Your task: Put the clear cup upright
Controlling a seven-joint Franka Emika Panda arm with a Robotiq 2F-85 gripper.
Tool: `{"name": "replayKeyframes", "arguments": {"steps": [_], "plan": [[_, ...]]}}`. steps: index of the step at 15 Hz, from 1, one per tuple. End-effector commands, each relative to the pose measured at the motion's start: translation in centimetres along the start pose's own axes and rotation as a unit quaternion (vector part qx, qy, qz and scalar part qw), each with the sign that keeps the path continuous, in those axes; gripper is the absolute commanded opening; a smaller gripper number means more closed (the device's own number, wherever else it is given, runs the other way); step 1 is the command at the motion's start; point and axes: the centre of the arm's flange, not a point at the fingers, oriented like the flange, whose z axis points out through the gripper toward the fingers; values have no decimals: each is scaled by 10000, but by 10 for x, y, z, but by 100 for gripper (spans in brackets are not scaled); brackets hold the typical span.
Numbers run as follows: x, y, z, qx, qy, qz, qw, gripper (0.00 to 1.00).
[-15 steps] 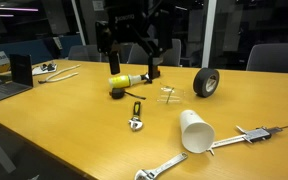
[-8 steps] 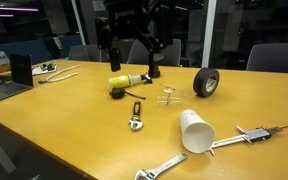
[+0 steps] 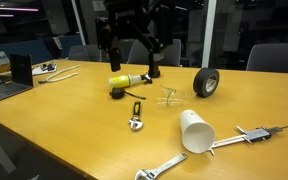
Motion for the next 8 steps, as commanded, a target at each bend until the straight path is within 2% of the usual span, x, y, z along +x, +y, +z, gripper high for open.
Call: {"name": "replayKeyframes", "arguments": {"steps": [1,8], "plan": [[0,0,0,0,0,0,10000,100],[10,2,3,-91,93,65,9999,100]]}}
